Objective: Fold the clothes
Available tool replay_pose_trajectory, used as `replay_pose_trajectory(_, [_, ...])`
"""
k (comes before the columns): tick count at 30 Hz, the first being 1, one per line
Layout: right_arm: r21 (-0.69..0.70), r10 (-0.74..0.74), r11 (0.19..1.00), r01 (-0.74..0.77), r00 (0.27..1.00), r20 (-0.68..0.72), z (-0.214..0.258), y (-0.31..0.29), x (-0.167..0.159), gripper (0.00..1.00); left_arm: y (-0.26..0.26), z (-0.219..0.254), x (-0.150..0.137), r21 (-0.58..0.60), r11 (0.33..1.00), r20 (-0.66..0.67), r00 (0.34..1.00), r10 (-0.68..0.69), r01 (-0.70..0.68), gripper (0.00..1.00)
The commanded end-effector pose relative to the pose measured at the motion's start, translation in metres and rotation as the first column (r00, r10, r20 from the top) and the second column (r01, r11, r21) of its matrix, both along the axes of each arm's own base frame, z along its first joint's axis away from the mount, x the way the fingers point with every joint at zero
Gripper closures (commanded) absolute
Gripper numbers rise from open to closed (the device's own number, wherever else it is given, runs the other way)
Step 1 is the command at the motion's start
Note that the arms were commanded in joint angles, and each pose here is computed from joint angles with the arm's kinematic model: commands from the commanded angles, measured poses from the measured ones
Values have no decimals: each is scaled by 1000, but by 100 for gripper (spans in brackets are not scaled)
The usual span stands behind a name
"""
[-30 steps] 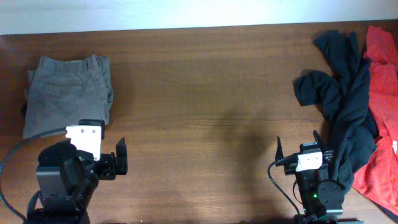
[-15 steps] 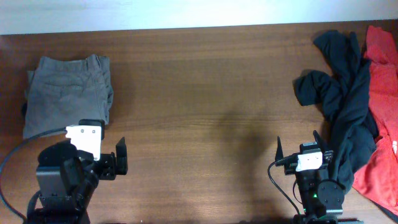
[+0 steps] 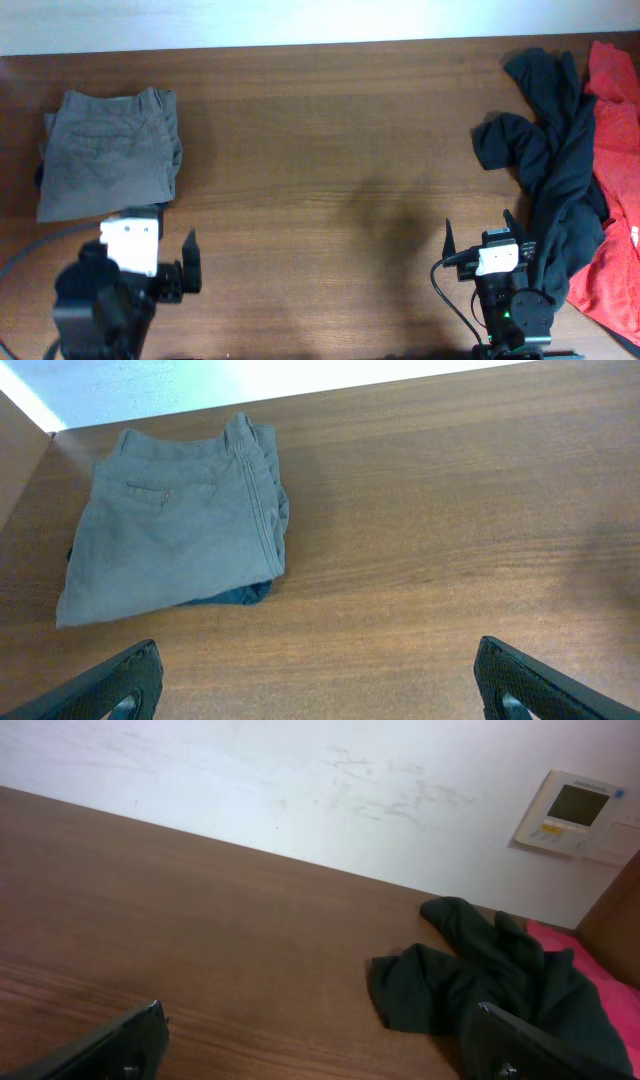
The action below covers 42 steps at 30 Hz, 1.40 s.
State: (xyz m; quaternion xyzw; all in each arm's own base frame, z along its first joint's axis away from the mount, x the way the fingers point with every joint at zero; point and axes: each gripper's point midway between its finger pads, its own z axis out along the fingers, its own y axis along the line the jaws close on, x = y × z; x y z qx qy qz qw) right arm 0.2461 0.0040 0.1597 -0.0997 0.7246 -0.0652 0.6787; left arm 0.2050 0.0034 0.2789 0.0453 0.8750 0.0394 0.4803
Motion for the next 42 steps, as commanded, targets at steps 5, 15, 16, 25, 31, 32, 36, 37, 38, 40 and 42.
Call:
replay_pose_trajectory(5, [12, 9, 1000, -9, 1000, 0, -2, 1, 0, 1, 2, -67, -17, 22, 1000, -10, 1000, -4, 4, 1])
replay_pose_trajectory(15, [12, 9, 1000, -9, 1000, 1, -2, 1, 0, 1, -1, -85, 12, 3, 1000, 367, 930, -5, 4, 1])
replay_pose_trajectory(16, [12, 9, 1000, -9, 1000, 0, -2, 1, 0, 1, -1, -83, 17, 3, 1000, 404, 915, -6, 5, 1])
replay_pose_trajectory(25, [12, 9, 1000, -9, 1000, 1, -2, 1, 0, 1, -2, -101, 42, 5, 1000, 543, 840, -3, 0, 1])
replay_pose_trajectory(31, [12, 9, 1000, -9, 1000, 1, -2, 1, 0, 1, -4, -122, 41, 6, 1000, 470, 882, -15, 14, 1])
replay_pose_trajectory(32, [12, 9, 1000, -9, 1000, 0, -2, 1, 0, 1, -4, -121, 41, 6, 1000, 471, 882, -15, 14, 1])
replay_pose_trajectory(36, [12, 9, 1000, -9, 1000, 1, -2, 1, 0, 1, -4, -122, 41, 6, 1000, 470, 883, -15, 14, 1])
replay_pose_trajectory(37, [12, 9, 1000, -9, 1000, 0, -2, 1, 0, 1, -4, -122, 41, 6, 1000, 470, 883, -15, 14, 1])
replay_pose_trajectory(38, [12, 9, 1000, -9, 1000, 0, -2, 1, 0, 1, -4, -122, 41, 6, 1000, 469, 883, -15, 14, 1])
replay_pose_trajectory(40, [12, 9, 1000, -9, 1000, 0, -2, 1, 0, 1, -4, -122, 41, 6, 1000, 469, 883, -15, 14, 1])
replay_pose_trajectory(42, [12, 9, 1000, -9, 1000, 0, -2, 1, 0, 1, -4, -122, 41, 6, 1000, 469, 883, -15, 14, 1])
